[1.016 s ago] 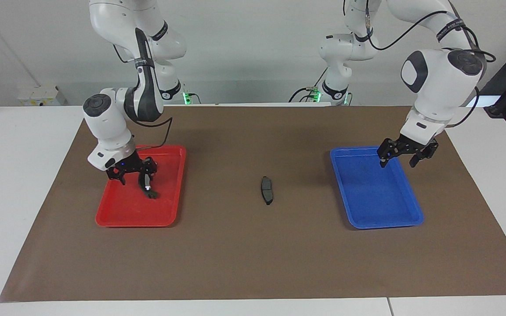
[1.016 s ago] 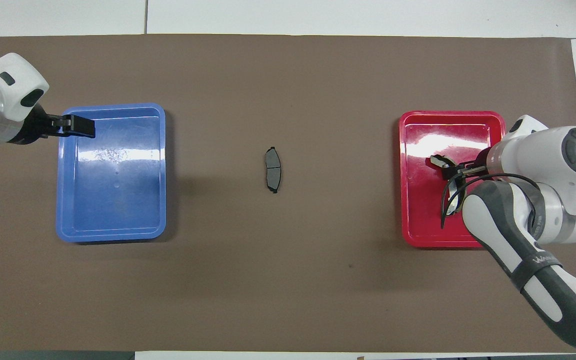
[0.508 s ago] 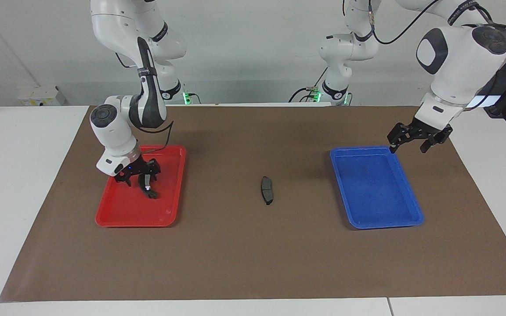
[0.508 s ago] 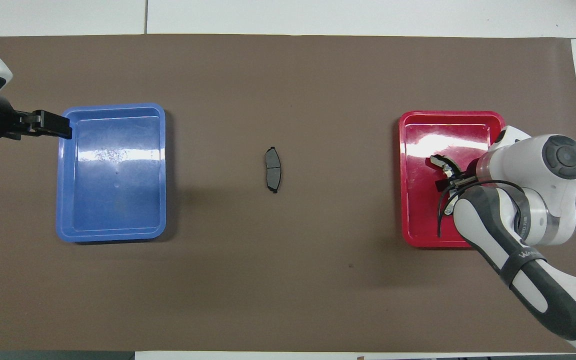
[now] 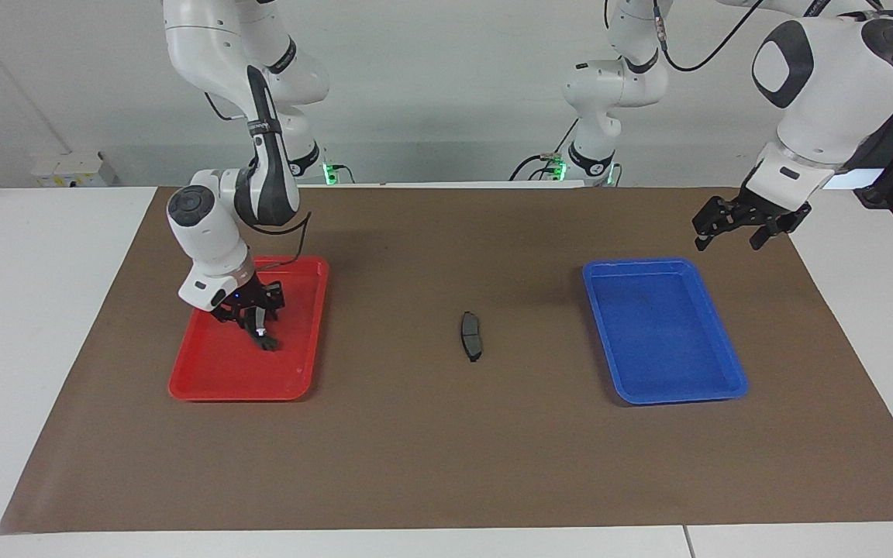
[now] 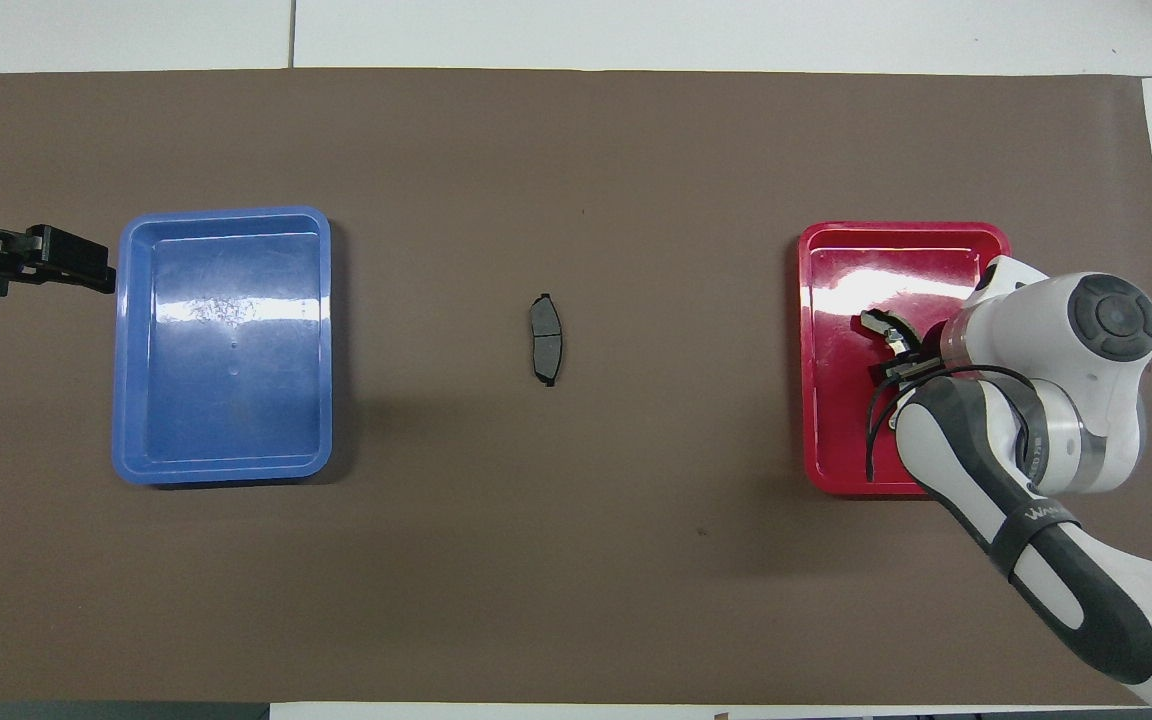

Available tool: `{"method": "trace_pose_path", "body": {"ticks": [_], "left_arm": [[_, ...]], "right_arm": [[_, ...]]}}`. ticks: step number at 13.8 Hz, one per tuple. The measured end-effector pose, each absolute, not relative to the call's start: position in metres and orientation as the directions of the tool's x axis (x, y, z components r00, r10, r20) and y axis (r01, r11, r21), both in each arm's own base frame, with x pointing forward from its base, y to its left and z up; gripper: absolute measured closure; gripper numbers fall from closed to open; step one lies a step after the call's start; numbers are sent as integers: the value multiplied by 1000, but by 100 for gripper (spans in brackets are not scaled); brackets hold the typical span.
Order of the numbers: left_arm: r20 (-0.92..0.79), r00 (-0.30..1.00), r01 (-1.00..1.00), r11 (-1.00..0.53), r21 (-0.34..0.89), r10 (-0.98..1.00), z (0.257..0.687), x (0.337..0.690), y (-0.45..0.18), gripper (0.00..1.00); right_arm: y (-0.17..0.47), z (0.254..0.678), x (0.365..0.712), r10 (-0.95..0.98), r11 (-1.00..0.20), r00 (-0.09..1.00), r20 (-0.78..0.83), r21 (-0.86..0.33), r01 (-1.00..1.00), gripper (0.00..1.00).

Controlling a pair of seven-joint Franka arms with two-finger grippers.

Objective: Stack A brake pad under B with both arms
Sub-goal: 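Grasp the curved pad with the right gripper while the left gripper retracts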

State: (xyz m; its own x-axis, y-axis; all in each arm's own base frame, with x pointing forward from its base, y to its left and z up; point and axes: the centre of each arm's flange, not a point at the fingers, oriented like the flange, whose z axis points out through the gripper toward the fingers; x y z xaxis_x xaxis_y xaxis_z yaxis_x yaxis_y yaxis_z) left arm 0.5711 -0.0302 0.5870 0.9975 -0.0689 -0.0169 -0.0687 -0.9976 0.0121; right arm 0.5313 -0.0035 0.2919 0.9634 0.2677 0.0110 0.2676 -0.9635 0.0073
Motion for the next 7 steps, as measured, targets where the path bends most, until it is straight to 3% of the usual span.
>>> {"method": "trace_pose_path", "body": {"ticks": [1,7], "left_arm": [[-20,997,-69,-998,12,-69,590,568,-30,0],[-21,997,-69,-998,12,-70,596,562,-30,0]], "right_arm": [[-4,292,531,267,-964,964,10,7,267,57],[-3,308,540,192,-981,981,-4,-3,192,57]]}}
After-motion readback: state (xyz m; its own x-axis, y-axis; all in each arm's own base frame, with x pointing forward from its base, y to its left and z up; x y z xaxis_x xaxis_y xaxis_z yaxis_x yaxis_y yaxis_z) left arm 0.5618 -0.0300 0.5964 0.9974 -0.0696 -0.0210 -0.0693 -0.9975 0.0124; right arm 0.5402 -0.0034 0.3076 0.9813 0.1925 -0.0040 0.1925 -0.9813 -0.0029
